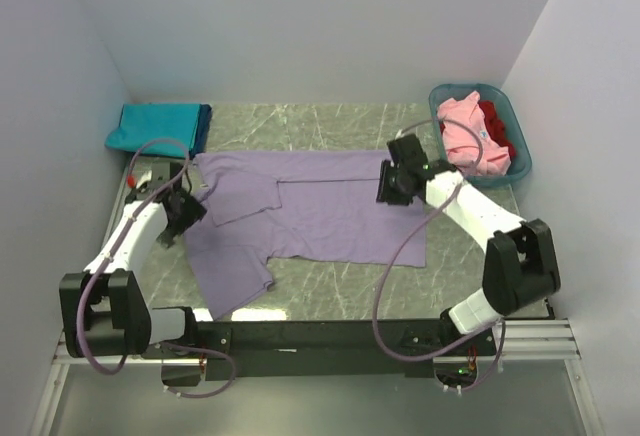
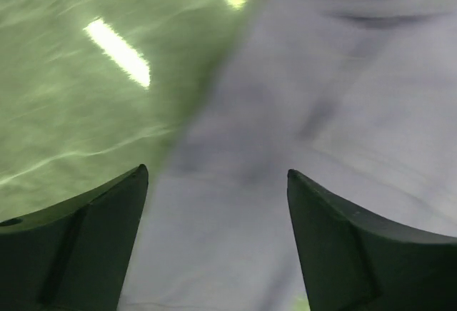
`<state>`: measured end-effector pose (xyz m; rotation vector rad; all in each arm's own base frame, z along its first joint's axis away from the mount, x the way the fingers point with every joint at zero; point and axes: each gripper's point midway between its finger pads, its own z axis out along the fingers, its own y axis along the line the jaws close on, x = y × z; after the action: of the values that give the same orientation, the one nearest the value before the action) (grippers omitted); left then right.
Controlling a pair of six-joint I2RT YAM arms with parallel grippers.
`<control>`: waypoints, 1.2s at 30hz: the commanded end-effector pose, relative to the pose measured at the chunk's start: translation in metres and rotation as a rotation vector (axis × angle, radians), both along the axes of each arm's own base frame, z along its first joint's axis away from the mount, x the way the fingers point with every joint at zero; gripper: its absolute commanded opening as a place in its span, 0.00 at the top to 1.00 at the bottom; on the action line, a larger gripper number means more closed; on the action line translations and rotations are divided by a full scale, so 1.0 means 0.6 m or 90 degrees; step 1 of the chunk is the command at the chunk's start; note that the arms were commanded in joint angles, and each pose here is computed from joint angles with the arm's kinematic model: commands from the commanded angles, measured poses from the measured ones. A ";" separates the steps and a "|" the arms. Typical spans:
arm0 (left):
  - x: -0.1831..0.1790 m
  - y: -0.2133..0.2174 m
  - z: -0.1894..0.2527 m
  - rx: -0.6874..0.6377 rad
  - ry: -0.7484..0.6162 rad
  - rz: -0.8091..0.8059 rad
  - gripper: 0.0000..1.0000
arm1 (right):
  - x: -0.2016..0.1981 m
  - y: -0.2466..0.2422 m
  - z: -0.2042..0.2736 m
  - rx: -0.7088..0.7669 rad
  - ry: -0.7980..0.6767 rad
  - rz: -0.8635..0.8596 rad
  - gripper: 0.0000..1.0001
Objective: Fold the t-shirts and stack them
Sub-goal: Fold the tshirt
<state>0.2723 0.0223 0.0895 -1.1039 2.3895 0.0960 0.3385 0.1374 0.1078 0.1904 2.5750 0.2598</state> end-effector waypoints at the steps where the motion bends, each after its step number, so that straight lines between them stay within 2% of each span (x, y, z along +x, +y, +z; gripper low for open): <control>1: -0.020 0.028 -0.027 -0.005 -0.006 0.053 0.17 | -0.052 -0.007 -0.014 -0.009 -0.001 0.005 0.59; 3: -0.027 0.036 -0.041 -0.015 0.007 0.067 0.23 | -0.071 -0.009 -0.020 -0.001 -0.001 0.007 0.59; 12: -0.042 0.031 -0.115 -0.041 0.092 0.058 0.33 | -0.120 -0.041 -0.042 -0.022 -0.002 -0.005 0.59; 19: -0.058 0.023 -0.112 -0.056 0.090 0.057 0.41 | -0.126 -0.057 -0.044 -0.044 -0.007 -0.016 0.59; 22: -0.065 0.026 -0.111 -0.047 0.088 0.059 0.49 | -0.130 -0.063 -0.050 -0.053 0.001 -0.022 0.59; 27: -0.073 0.022 -0.129 -0.051 0.121 0.055 0.57 | -0.137 -0.087 -0.060 -0.083 0.015 -0.058 0.60; 36: -0.069 0.028 -0.110 -0.031 0.103 0.058 0.99 | -0.177 -0.139 -0.115 -0.066 0.116 -0.133 0.61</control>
<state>0.2300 0.0367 0.0155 -1.2822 2.5191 0.1497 0.2457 0.0613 0.0513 0.3906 2.6570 0.0478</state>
